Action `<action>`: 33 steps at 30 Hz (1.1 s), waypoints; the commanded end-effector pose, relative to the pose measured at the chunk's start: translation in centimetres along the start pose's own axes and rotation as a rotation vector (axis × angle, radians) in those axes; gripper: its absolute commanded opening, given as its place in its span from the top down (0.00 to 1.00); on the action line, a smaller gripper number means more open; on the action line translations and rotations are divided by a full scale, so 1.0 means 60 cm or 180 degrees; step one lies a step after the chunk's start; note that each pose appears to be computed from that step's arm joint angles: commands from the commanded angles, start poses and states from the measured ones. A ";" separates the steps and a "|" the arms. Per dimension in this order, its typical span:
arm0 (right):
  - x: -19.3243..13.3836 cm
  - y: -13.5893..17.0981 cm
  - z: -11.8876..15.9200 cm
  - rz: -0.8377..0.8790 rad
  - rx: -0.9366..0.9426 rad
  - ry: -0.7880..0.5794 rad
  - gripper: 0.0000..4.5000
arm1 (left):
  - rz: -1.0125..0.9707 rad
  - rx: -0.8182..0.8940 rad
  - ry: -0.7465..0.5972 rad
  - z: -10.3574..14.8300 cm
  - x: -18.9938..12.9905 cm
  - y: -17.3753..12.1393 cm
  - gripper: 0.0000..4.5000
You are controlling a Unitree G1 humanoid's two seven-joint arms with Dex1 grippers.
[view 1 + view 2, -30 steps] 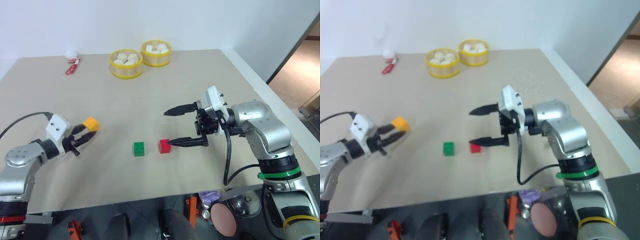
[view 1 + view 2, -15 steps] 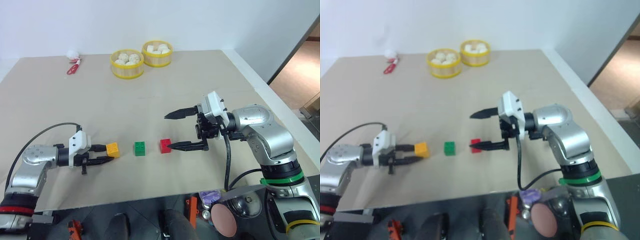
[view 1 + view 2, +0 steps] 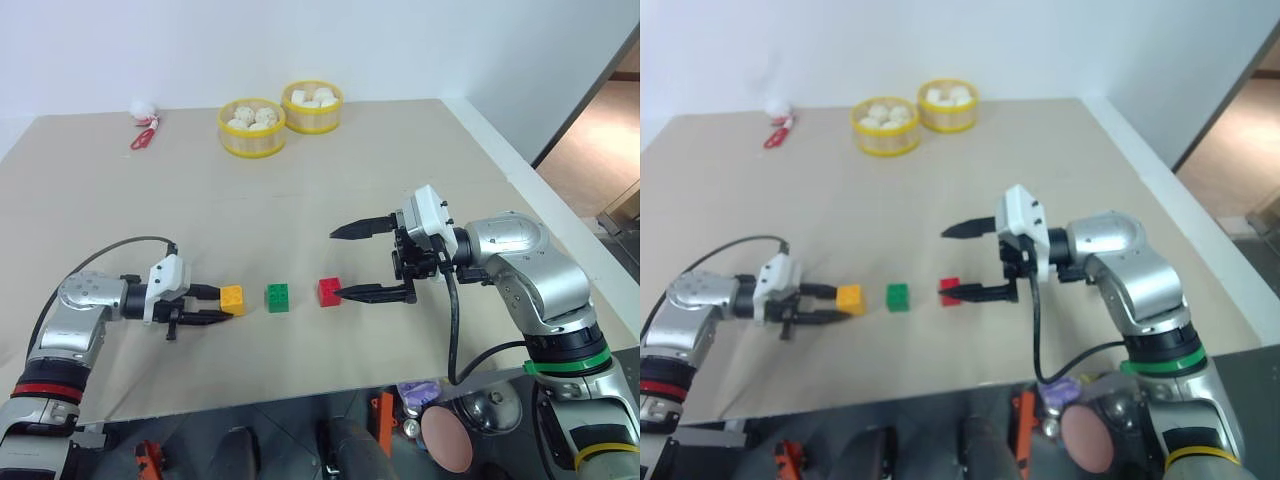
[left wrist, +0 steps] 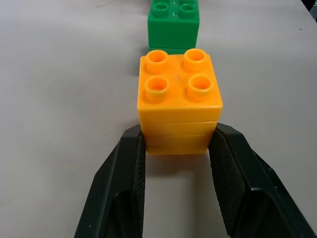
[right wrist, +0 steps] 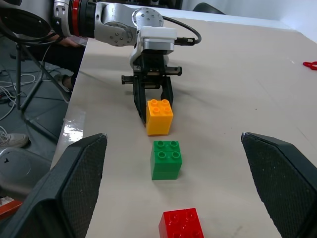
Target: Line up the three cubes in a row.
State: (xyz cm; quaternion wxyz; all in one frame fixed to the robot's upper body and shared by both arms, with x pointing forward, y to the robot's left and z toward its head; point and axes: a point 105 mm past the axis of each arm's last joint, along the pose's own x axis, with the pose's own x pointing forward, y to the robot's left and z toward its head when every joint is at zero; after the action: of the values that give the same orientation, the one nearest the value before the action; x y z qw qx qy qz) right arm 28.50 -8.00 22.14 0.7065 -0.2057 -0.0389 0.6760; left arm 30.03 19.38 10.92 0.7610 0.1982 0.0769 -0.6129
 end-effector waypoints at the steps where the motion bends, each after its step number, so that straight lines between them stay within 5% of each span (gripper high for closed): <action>1: -0.007 0.001 0.020 -0.0027 -0.0157 -0.0062 0.00 | -0.0009 0.0117 0.0003 0.009 -0.007 0.002 0.72; 28: -0.008 -0.006 0.023 -0.0066 -0.0191 -0.0045 0.00 | 0.0060 0.0089 0.0072 -0.012 -0.007 0.012 0.72; 29: -0.008 -0.006 0.023 -0.0067 -0.0191 -0.0047 0.00 | 0.0047 0.0071 0.0085 -0.013 -0.008 0.011 0.54; 33: -0.008 -0.008 0.023 -0.0081 -0.0193 -0.0046 0.00 | 0.0026 0.0019 0.0115 -0.015 -0.011 0.009 0.29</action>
State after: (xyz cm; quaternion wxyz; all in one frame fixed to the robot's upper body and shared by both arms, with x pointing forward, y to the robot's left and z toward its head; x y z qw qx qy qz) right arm 28.60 -8.00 22.20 0.7095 -0.2064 -0.0406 0.6726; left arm 30.47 20.20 9.93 0.7612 0.2020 0.0913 -0.6095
